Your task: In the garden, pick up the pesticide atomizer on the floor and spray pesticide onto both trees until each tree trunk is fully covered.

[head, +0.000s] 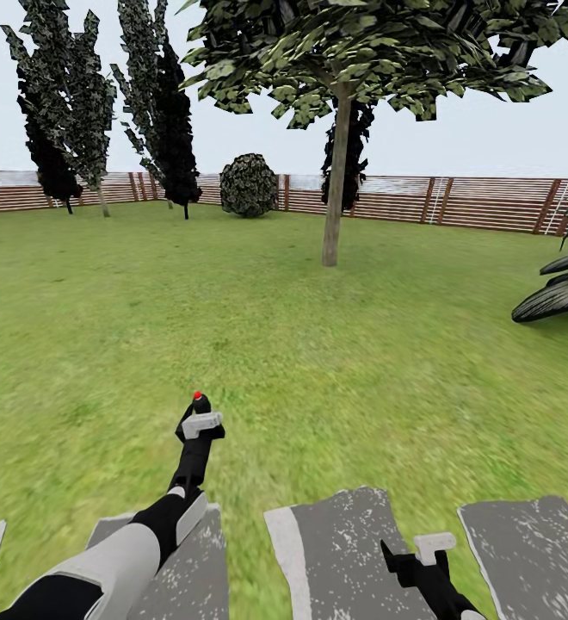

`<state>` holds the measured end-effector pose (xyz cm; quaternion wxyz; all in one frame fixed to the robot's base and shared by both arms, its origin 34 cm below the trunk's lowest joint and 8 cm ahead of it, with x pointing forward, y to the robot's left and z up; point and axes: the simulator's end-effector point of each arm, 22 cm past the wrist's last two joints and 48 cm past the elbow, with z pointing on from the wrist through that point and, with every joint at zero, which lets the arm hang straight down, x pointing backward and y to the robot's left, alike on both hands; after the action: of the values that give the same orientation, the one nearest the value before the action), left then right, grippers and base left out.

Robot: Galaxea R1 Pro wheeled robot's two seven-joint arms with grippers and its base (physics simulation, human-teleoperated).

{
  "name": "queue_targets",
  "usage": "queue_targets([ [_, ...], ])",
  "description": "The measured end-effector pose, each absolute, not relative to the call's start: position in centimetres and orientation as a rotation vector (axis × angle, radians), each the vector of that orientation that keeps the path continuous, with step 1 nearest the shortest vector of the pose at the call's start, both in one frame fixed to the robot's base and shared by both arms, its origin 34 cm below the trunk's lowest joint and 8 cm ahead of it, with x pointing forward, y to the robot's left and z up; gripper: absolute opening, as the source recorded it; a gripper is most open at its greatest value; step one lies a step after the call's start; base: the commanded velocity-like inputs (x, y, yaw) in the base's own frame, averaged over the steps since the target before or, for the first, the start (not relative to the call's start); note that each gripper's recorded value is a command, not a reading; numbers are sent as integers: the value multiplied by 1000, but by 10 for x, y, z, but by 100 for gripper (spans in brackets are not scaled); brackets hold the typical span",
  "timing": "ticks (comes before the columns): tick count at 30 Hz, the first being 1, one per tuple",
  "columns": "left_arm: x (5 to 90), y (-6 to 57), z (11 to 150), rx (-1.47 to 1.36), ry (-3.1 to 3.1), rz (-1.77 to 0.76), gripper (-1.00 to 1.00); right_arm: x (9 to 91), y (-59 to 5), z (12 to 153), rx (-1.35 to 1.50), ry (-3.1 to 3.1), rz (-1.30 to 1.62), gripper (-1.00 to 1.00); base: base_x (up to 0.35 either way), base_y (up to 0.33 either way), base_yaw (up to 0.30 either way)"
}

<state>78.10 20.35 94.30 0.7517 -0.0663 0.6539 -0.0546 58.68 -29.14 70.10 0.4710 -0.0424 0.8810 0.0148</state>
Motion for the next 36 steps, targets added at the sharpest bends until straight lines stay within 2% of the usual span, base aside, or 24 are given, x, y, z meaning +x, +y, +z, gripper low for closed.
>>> queue_targets([
  [9,777,204,936,-158,1443,-118,-100,584,-298,699,-81,2162,25,100,65,0,0],
  [14,765,204,917,-167,1477,-115,-100,575,-300,690,-62,2185,17,100,324,0,0],
  [17,707,206,845,-184,1607,-105,-100,569,-303,684,-59,2202,12,100,343,0,0],
  [36,716,204,846,-176,1628,-108,-100,564,-304,679,-57,2218,8,100,350,0,0],
])
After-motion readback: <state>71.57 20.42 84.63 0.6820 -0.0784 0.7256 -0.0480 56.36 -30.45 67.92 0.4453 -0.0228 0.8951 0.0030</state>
